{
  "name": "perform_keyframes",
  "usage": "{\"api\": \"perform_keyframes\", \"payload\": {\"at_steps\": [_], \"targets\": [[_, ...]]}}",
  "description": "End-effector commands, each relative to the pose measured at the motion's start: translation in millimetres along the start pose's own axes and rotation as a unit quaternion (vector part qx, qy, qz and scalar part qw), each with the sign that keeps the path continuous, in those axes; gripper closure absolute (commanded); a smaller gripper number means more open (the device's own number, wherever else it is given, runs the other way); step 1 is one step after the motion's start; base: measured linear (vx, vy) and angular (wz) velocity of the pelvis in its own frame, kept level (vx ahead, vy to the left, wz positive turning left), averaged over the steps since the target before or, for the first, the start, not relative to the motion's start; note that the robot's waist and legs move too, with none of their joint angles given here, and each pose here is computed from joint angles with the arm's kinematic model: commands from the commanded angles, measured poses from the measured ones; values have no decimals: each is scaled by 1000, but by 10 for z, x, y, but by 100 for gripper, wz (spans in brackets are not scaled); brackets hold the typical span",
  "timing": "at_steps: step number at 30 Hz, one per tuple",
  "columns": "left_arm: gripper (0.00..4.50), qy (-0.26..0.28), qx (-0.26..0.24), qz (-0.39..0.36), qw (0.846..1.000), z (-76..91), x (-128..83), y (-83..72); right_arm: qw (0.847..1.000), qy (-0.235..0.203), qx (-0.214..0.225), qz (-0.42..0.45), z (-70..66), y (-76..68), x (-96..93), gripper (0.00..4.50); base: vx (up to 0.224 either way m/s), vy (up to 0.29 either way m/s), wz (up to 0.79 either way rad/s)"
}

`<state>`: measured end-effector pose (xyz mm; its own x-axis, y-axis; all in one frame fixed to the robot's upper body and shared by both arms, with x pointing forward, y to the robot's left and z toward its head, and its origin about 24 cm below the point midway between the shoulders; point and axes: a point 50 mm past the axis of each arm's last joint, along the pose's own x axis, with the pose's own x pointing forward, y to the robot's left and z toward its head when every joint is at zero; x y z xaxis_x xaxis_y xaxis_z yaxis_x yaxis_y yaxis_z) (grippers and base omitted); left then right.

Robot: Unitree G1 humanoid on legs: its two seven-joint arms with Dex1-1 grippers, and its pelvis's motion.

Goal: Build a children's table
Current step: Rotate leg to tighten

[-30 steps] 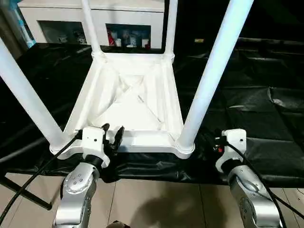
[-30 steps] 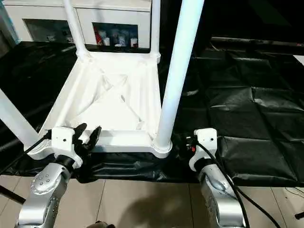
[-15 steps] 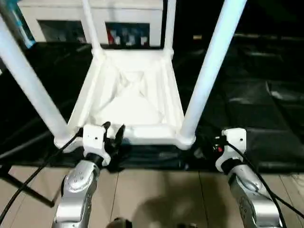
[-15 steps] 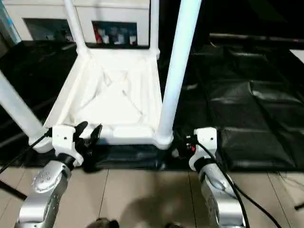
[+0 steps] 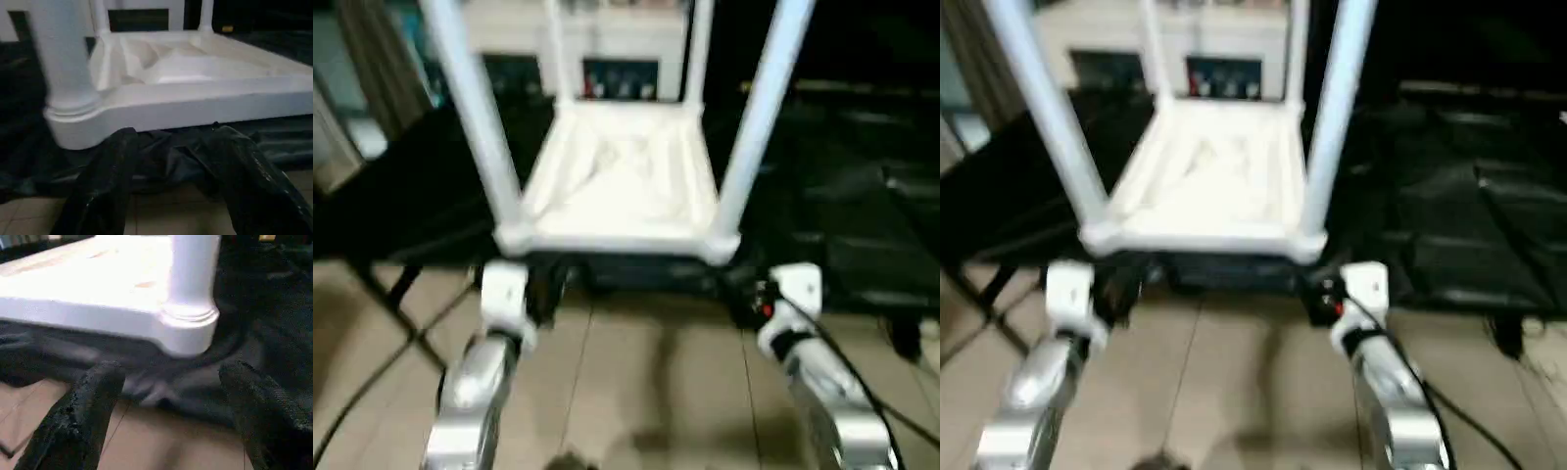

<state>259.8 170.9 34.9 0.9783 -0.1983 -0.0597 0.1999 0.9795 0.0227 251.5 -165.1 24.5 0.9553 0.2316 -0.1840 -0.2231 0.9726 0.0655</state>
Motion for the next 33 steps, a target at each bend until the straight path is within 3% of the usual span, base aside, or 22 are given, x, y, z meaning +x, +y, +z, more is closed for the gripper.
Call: {"api": "perform_keyframes", "payload": {"at_steps": [1, 20, 26, 33], "targets": [[182, -3, -1, 4, 1000, 24, 22, 2, 1000, -10, -11, 3, 62, -20, 13, 93, -209, 57, 19], [182, -35, 16, 22, 999, 222, 153, 147, 997, -36, -36, 55, 170, 75, 172, 93, -60, 13, 1], [182, -29, 11, 23, 999, 202, 116, 156, 997, -41, -18, 59, 149, 97, 202, 93, 28, 12, 35], [182, -21, 8, 26, 999, 155, 66, 176, 997, -42, -27, 67, 140, 97, 212, 93, 139, -25, 2]]}}
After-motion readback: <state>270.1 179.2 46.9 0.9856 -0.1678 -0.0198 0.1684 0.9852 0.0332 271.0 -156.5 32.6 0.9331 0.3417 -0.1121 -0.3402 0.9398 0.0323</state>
